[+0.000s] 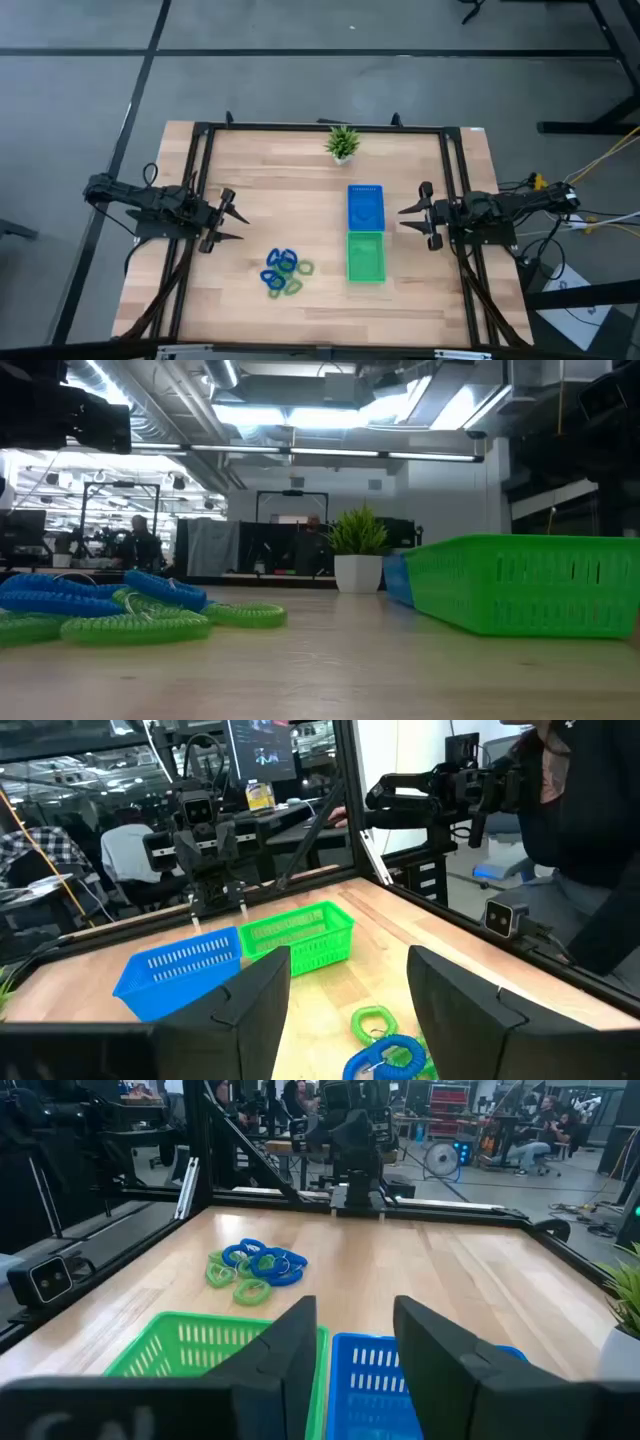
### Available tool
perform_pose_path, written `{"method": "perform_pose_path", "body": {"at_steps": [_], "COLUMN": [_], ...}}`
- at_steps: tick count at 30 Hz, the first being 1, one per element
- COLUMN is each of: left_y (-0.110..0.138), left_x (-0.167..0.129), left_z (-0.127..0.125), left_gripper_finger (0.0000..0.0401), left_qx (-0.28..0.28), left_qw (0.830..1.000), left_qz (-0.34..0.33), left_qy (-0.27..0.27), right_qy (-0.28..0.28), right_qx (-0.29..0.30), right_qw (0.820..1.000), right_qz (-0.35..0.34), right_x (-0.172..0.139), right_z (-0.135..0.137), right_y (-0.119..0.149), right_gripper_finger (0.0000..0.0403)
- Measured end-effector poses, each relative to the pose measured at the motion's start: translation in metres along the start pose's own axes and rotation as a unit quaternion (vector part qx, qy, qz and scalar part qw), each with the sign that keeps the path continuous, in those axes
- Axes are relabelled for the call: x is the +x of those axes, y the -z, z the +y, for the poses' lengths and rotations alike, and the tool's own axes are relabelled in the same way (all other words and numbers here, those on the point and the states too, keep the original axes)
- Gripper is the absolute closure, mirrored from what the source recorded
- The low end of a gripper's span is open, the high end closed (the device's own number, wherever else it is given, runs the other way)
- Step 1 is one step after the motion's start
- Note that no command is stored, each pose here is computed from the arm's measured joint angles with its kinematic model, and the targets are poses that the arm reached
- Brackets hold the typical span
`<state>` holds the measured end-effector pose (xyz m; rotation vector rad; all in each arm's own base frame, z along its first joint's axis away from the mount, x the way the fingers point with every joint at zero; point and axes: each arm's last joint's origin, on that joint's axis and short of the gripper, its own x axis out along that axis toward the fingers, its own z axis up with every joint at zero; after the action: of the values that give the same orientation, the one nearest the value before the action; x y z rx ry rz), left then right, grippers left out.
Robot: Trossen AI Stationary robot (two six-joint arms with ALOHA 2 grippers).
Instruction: Sort spring keychains
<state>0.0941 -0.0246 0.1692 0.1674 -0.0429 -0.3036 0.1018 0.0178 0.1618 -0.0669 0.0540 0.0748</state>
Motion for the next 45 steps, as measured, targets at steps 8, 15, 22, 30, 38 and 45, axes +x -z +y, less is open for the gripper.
{"method": "perform_pose_path", "body": {"at_steps": [8, 15, 22, 30, 38, 45], "left_y": [0.000, 0.000, 0.000, 0.000, -0.013, -0.042], "left_x": [0.000, 0.000, 0.000, 0.000, -0.001, -0.010], "left_z": [0.000, 0.000, 0.000, 0.000, 0.002, 0.006], "left_gripper_finger": [0.0203, 0.0203, 0.0203, 0.0203, 0.0203, 0.0203], "left_qx": [0.000, 0.000, 0.000, 0.000, -0.052, -0.167], "left_qw": [1.000, 1.000, 1.000, 1.000, 0.996, 0.959], "left_qz": [0.000, 0.000, 0.000, 0.000, -0.072, -0.229], "left_qy": [0.000, 0.000, 0.000, 0.000, 0.001, 0.013], "right_qy": [0.000, 0.000, 0.000, 0.000, 0.000, 0.000], "right_qx": [0.000, 0.000, 0.000, 0.000, 0.000, 0.000], "right_qw": [1.000, 1.000, 1.000, 1.000, 1.000, 1.000], "right_qz": [0.000, 0.000, 0.000, 0.000, 0.000, 0.000], "right_x": [0.000, 0.000, 0.000, 0.000, 0.000, 0.000], "right_z": [0.000, 0.000, 0.000, 0.000, 0.000, 0.000], "right_y": [0.000, 0.000, 0.000, 0.000, 0.000, 0.000], "right_gripper_finger": [0.0267, 0.0267, 0.0267, 0.0267, 0.0267, 0.0267]}}
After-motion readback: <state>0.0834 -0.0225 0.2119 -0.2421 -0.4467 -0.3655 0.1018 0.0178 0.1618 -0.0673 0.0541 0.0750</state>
